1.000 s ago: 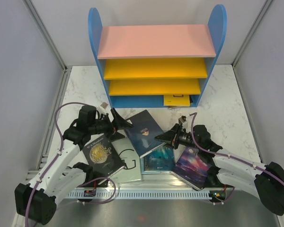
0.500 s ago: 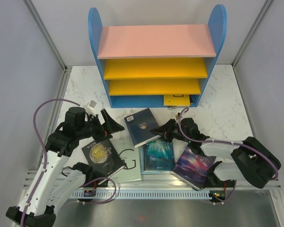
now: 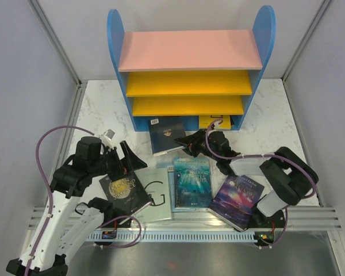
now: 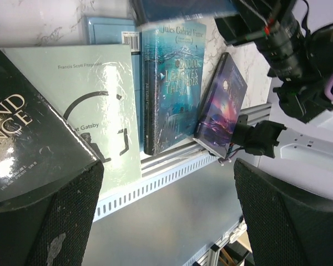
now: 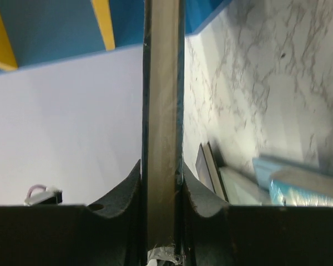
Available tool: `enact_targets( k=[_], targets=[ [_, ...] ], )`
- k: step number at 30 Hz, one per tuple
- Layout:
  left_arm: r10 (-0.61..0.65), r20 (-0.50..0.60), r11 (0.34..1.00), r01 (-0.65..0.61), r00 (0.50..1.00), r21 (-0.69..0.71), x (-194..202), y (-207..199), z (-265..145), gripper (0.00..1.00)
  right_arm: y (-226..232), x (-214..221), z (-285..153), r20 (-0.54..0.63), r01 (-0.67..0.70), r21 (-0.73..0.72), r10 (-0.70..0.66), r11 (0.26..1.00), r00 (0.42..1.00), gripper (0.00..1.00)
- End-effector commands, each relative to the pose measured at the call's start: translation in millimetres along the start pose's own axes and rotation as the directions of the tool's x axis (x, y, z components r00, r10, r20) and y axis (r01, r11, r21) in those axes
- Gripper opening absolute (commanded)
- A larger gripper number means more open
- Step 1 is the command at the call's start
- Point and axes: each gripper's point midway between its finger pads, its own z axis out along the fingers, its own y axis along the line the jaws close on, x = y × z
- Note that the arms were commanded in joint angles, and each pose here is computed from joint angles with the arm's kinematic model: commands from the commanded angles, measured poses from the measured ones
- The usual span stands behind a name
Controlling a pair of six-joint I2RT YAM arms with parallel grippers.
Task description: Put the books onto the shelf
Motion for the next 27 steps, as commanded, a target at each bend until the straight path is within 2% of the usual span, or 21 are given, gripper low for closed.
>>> enact_targets(
  k=[1, 6, 11, 17, 18, 19, 20, 21, 22, 27],
  targets=[
    [0.055, 0.015, 0.998, -0.055, 0.998, 0.017, 0.4, -5.7, -12.7, 1.00, 79.5, -23.5, 15.8, 0.103, -0.003, -0.297, 0.035, 0.955, 0.994, 0.00],
    [0.040, -0.013, 0.999, -0.039, 0.999, 0.028, 9.8, -5.0, -16.0, 1.00, 63.1, -45.3, 45.4, 0.177, -0.073, -0.315, 0.134, 0.946, 0.975, 0.00],
    [0.030, -0.021, 0.999, -0.029, 0.999, 0.038, 19.1, -2.8, -21.6, 1.00, 31.3, -51.6, 87.7, 0.222, -0.139, -0.259, 0.199, 0.956, 0.955, 0.00],
    [0.023, -0.013, 0.999, -0.023, 1.000, 0.022, 27.3, 4.4, -28.3, 1.00, 7.8, -39.4, 145.0, 0.141, -0.203, -0.191, 0.232, 0.960, 0.962, 0.01],
    [0.023, -0.009, 0.999, -0.023, 1.000, 0.024, 27.3, 4.3, -28.9, 1.00, 5.1, -36.7, 148.2, 0.123, -0.217, -0.182, 0.241, 0.959, 0.963, 0.31],
    [0.022, -0.012, 1.000, -0.022, 1.000, 0.021, 28.0, 5.3, -28.4, 1.00, 0.2, -36.5, 150.0, 0.121, -0.226, -0.172, 0.248, 0.959, 0.961, 0.46],
    [0.021, -0.011, 1.000, -0.021, 1.000, 0.020, 27.5, 5.3, -28.1, 1.00, -3.3, -36.5, 148.2, 0.124, -0.233, -0.165, 0.255, 0.958, 0.959, 0.78],
    [0.022, -0.010, 1.000, -0.022, 1.000, 0.017, 27.1, 5.7, -28.1, 1.00, -2.3, -36.2, 143.9, 0.125, -0.238, -0.164, 0.259, 0.957, 0.958, 0.93],
    [0.022, -0.007, 1.000, -0.022, 1.000, 0.011, 26.3, 6.7, -27.5, 1.00, -15.4, -35.8, 137.6, 0.133, -0.242, -0.134, 0.260, 0.961, 0.956, 0.98],
    [0.024, -0.004, 1.000, -0.023, 1.000, 0.015, 23.8, 7.3, -22.1, 1.00, -34.8, -31.4, 107.7, 0.136, -0.245, -0.093, 0.256, 0.965, 0.957, 0.98]
  ],
)
